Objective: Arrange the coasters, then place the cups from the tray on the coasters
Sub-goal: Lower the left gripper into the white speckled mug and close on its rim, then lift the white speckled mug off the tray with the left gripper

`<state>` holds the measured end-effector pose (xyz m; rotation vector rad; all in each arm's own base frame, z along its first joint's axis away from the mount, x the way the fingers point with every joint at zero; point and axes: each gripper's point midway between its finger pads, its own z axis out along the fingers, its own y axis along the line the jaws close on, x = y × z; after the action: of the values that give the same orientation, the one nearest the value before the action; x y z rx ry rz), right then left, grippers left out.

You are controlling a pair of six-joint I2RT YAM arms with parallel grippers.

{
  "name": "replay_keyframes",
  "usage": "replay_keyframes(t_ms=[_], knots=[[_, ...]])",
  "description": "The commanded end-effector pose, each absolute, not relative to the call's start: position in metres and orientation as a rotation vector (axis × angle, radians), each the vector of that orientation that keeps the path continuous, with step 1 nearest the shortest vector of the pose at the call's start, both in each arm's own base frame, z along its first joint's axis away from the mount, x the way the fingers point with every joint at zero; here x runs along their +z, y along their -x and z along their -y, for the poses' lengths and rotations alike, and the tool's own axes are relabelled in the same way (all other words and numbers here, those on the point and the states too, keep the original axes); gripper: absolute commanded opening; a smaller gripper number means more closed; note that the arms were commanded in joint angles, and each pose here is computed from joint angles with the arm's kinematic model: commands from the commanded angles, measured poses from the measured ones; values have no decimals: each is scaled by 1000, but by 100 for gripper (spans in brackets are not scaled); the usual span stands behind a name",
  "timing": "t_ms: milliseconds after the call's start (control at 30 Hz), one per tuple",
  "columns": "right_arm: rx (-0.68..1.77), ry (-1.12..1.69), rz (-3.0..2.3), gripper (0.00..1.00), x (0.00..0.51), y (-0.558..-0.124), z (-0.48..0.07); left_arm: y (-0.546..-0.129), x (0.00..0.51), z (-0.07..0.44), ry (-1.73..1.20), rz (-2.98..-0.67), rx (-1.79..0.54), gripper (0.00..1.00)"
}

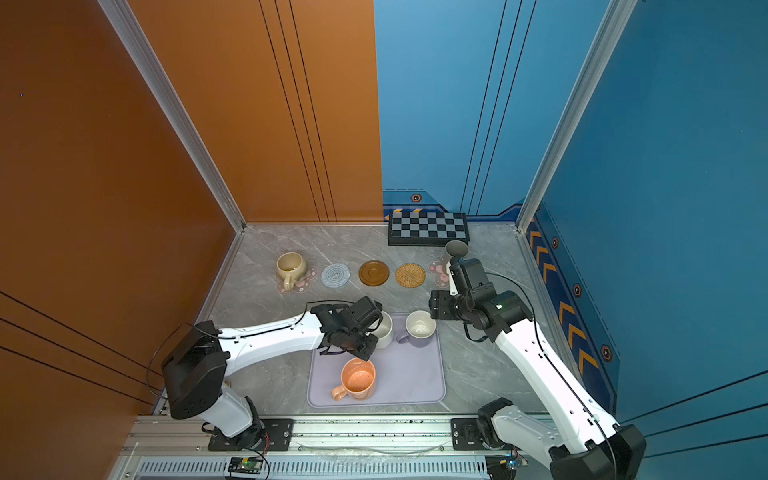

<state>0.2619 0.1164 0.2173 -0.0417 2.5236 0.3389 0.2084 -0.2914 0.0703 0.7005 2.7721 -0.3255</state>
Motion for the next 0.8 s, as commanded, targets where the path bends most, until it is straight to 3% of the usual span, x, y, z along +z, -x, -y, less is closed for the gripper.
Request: replay_keyframes(t_ms=[0, 767], knots=[[355, 28, -2492, 78, 228, -267, -120, -199, 54, 273, -697, -2834, -243, 0], [356, 38, -2512, 78, 222, -272, -126, -201, 60, 273, -715, -2795, -231, 0]])
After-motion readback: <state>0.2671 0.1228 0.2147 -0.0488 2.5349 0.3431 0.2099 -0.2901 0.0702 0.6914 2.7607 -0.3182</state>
